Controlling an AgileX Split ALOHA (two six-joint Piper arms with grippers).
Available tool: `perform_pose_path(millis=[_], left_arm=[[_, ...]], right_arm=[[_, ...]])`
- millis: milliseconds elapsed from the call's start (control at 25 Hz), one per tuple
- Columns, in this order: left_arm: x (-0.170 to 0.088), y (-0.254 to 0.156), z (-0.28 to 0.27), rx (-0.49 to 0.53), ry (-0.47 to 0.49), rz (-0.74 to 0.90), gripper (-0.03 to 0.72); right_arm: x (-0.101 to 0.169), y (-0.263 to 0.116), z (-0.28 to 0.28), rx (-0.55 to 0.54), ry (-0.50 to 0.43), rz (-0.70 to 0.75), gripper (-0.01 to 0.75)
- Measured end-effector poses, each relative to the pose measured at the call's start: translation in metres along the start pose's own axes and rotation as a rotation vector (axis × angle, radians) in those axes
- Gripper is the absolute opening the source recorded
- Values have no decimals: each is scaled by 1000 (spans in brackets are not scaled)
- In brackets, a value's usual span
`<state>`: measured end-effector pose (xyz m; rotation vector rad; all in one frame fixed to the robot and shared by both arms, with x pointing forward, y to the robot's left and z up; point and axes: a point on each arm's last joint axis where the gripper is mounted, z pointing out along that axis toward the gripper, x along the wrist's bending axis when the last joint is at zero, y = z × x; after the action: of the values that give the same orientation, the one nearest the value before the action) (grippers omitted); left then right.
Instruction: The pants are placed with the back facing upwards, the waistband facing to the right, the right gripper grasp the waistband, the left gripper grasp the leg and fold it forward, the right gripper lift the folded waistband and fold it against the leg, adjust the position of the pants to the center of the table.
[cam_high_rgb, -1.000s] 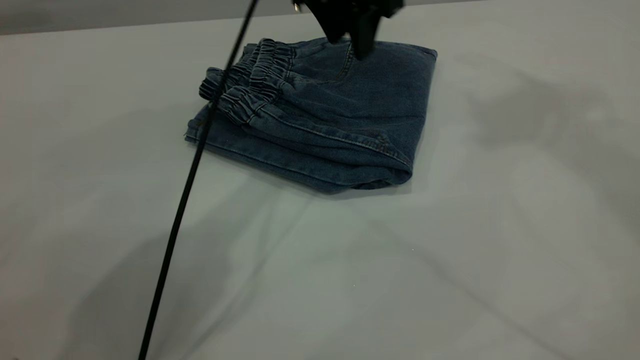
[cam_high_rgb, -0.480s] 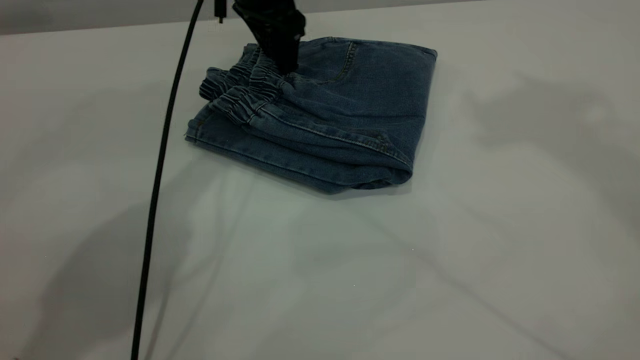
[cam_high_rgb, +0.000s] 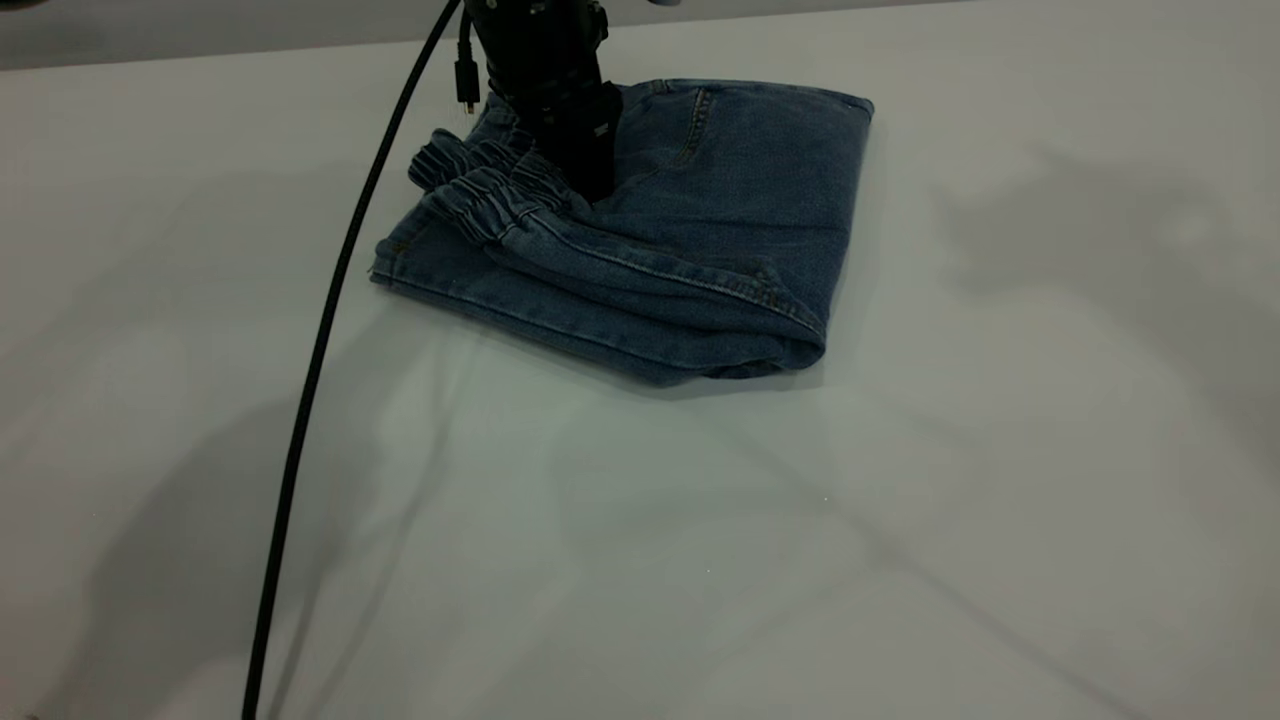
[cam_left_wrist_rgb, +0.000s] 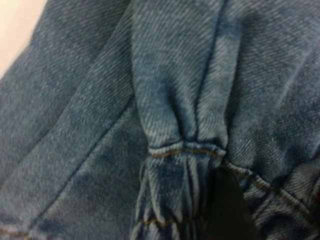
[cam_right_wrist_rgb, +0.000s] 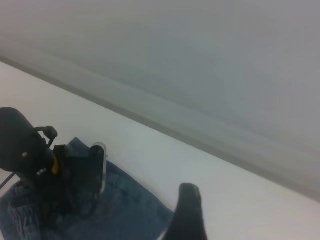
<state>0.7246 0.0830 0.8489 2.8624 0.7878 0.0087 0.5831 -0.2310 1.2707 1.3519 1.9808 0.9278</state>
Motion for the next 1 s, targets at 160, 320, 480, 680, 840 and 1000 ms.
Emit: perform_pose_path(millis=[160,320,480,680,840,1000], left_arm=[[0,0,0,6,7,-132,399],[-1,0,1,32,46,-254,399],[-3,1,2,45,68,-330,399],[-13,7,3,40,59,-402,399],[-28,16,6,48,52,-441,399],[-41,23,8,45,38,-499,399]], right_arm=[[0,0,0,0,0,0,535],[0,0,0,0,0,-1,535],[0,0,0,0,-1,-1,535],[0,0,0,0,-1,-1,535],[0,0,0,0,-1,-1,535],[0,0,0,0,-2,-1,535]])
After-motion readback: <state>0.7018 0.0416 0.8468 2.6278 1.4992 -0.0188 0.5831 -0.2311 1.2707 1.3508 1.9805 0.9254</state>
